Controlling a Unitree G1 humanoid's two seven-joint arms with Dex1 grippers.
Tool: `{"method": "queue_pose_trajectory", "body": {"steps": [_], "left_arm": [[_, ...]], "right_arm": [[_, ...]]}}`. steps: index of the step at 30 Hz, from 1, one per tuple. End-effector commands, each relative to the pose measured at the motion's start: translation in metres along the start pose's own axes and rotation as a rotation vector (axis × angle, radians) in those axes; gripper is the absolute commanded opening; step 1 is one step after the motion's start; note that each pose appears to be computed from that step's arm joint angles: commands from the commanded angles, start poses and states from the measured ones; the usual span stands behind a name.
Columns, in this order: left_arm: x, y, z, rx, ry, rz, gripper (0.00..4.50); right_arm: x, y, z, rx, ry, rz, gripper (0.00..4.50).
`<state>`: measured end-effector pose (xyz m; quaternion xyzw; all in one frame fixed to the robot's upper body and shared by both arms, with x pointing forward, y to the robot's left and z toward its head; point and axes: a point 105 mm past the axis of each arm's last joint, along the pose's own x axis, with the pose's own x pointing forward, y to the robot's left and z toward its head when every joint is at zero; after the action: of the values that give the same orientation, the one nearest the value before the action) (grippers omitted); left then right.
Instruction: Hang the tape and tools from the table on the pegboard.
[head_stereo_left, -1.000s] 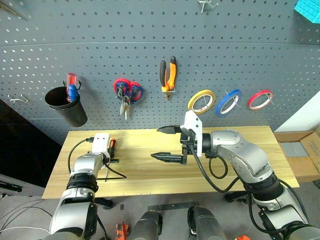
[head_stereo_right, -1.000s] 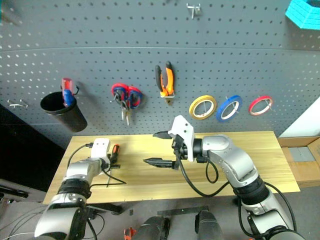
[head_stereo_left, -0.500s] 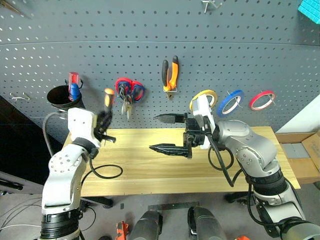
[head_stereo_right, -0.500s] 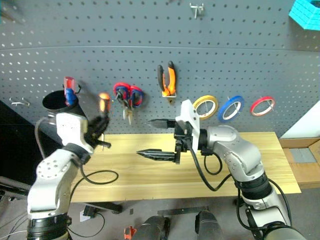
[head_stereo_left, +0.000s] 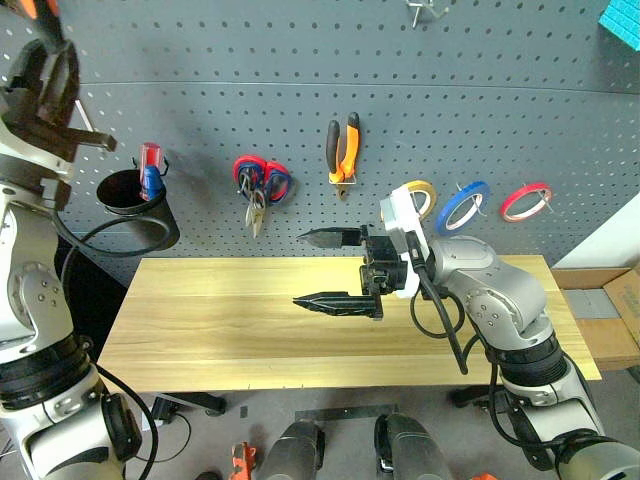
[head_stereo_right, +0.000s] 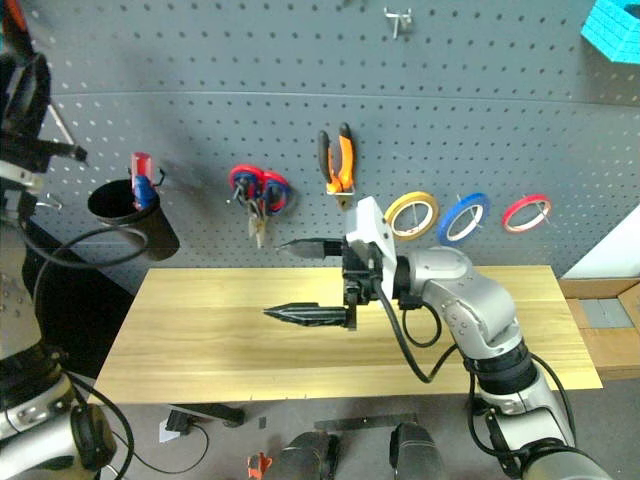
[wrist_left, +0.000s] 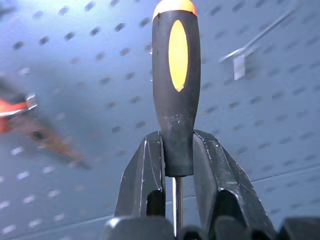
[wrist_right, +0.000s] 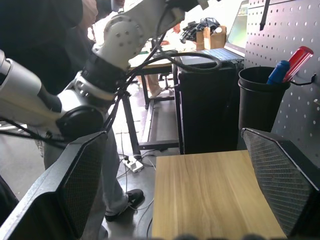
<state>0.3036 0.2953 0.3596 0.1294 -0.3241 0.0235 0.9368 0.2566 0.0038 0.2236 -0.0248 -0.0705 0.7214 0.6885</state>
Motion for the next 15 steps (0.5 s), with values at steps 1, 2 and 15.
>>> {"method": "queue_pose_trajectory", "body": {"steps": [1,2,15], "left_arm": [[-0.001,0.018,-0.003,0.090,-0.016,0.067,0.45],[-0.003,0.019,-0.009,0.102,-0.006,0.069,0.45],[-0.012,0.004,-0.078,0.004,0.097,0.024,0.45]], "right_arm": [[0.006,0.001,0.013,-0.061,-0.032,0.013,4.50],[0.007,0.000,0.014,-0.065,-0.031,0.008,4.50],[0.007,0.000,0.014,-0.074,-0.021,0.007,4.50]]}}
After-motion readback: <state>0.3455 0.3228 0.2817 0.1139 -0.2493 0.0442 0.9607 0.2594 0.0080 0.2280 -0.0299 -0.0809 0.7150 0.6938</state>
